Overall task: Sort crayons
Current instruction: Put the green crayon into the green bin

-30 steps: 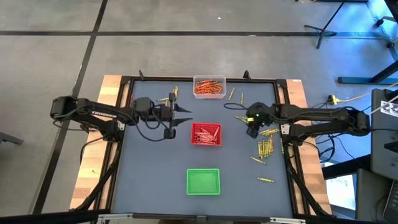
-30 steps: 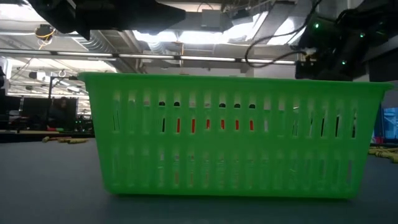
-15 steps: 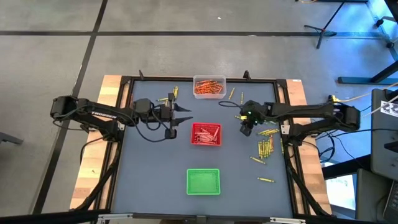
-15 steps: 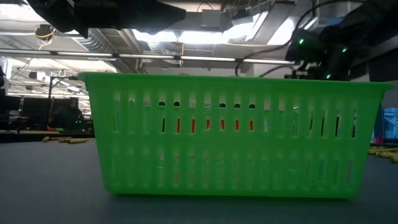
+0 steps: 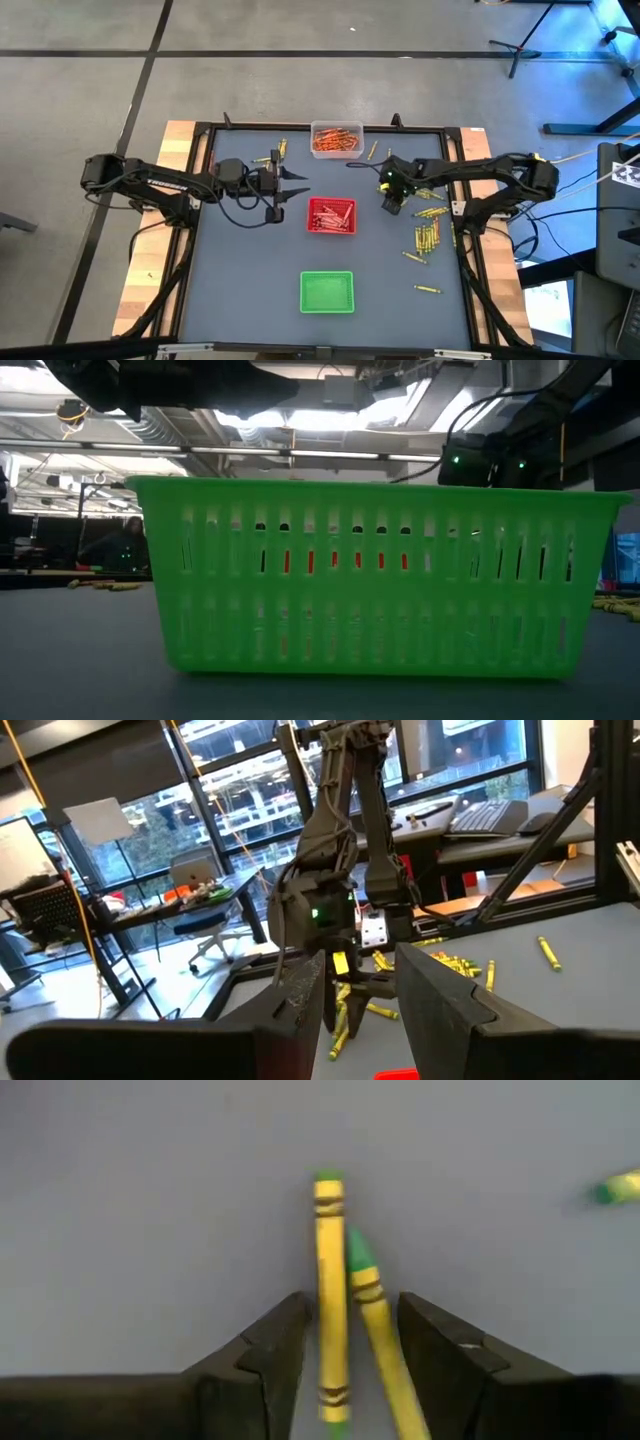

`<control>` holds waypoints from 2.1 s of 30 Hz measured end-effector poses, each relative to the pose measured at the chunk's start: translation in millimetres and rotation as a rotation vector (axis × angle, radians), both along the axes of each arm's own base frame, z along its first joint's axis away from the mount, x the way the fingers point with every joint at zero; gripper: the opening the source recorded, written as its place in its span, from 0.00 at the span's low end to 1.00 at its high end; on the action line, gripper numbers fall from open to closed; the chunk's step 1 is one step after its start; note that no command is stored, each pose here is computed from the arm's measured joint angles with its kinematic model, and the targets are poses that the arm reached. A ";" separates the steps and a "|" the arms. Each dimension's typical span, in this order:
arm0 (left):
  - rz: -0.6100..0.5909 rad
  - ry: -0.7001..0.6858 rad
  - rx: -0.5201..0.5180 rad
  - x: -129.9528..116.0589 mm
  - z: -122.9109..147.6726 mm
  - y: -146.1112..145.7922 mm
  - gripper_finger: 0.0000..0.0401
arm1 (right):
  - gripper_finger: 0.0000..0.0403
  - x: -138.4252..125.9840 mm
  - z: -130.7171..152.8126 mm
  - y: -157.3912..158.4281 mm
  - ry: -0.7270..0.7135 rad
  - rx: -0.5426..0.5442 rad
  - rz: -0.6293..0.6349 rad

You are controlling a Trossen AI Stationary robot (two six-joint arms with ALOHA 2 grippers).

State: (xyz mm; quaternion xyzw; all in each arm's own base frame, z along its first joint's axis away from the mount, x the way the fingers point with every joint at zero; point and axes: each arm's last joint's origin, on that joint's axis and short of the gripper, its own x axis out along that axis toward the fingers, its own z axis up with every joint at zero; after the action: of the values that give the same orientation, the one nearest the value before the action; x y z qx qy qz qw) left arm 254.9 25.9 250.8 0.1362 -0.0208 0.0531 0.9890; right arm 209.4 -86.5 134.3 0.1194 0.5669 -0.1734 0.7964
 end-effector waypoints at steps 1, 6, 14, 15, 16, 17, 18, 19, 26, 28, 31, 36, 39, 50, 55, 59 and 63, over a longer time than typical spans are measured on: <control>0.000 0.000 0.000 0.0 0.0 0.0 0.27 | 0.40 0.6 -0.3 -0.1 0.002 -0.003 0.007; 0.000 -0.001 -0.002 0.0 0.1 0.0 0.27 | 0.28 0.6 -1.1 0.7 0.004 0.002 0.030; 0.000 -0.001 -0.002 0.0 0.1 0.0 0.27 | 0.07 0.8 0.4 0.4 0.019 -0.034 0.087; 0.000 -0.001 -0.002 0.0 0.1 0.0 0.27 | 0.06 1.4 1.4 -0.2 0.024 -0.046 0.086; 0.000 -0.001 -0.002 0.0 0.1 0.0 0.27 | 0.05 2.6 3.6 -0.9 0.027 -0.054 0.086; 0.000 0.001 -0.002 0.1 0.0 0.0 0.27 | 0.04 3.4 5.5 -1.5 0.028 -0.060 0.089; -0.001 0.003 -0.002 0.1 -0.2 -0.4 0.27 | 0.04 4.3 8.5 -2.1 0.035 -0.067 0.094; -0.002 0.005 -0.003 0.1 -0.4 -0.8 0.27 | 0.03 5.4 11.4 -2.6 0.042 -0.067 0.098; -0.005 0.005 -0.006 0.2 -0.5 -1.5 0.27 | 0.04 12.8 25.2 -4.2 -0.002 -0.015 0.061; -0.006 0.005 -0.008 0.2 -0.5 -1.5 0.27 | 0.07 13.8 25.4 -3.1 -0.027 0.026 0.078; -0.006 0.005 -0.008 0.2 -0.5 -1.5 0.27 | 0.16 12.1 21.8 -1.6 -0.028 0.039 0.087; -0.006 0.005 -0.008 0.2 -0.5 -1.5 0.27 | 0.32 9.9 11.5 -1.1 -0.018 0.019 0.146; -0.006 0.005 -0.008 0.2 -0.5 -1.5 0.27 | 0.34 11.6 7.9 -1.8 -0.030 0.008 0.155; -0.004 0.005 -0.009 0.3 -0.4 -1.5 0.27 | 0.17 14.6 -7.1 -2.7 0.022 0.031 0.185; -0.003 0.005 -0.009 0.3 -0.4 -1.5 0.27 | 0.03 14.2 -5.8 -2.4 0.018 0.029 0.190; -0.003 0.006 -0.010 0.3 -0.5 -1.4 0.27 | 0.04 12.9 -0.9 -2.0 0.003 0.013 0.188; -0.007 0.006 -0.009 0.3 -0.5 -1.6 0.27 | 0.05 9.3 10.3 0.4 0.009 -0.001 0.184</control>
State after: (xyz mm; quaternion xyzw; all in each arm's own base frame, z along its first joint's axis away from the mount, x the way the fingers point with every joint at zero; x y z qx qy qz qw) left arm 255.3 24.3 250.3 0.1318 -0.0182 0.0493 0.9899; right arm 218.7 -86.1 144.6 0.0656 0.5790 -0.1002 0.8065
